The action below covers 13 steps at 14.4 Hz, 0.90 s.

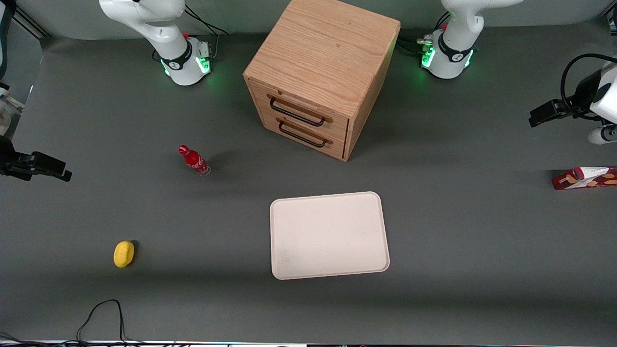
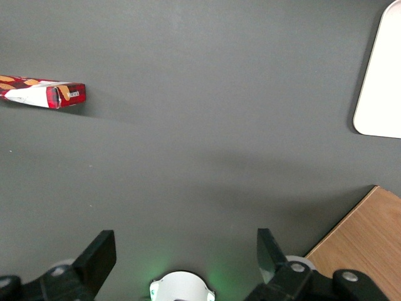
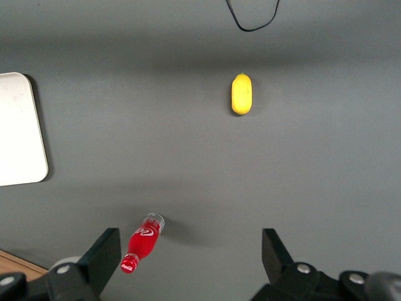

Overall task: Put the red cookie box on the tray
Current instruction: 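Move the left gripper down toward the red-and-white cookie box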

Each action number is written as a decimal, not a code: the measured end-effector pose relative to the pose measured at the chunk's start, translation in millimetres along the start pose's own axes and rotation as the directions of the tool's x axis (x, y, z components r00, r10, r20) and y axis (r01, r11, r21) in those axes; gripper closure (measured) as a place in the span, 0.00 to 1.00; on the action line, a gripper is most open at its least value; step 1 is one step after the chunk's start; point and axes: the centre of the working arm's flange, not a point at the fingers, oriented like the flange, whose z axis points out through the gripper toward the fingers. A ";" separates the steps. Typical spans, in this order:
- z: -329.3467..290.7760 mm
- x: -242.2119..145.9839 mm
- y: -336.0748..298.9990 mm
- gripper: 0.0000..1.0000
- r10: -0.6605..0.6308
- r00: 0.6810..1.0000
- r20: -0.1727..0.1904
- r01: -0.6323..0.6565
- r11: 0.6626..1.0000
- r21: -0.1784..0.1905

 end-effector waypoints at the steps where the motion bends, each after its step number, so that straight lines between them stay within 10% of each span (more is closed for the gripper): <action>1: 0.0 -0.3 0.9 0.00 0.002 1.000 0.001 -0.002 1.000 0.000; 13: -5.9 2.7 -6.6 0.00 0.117 0.991 0.057 -0.117 0.993 0.001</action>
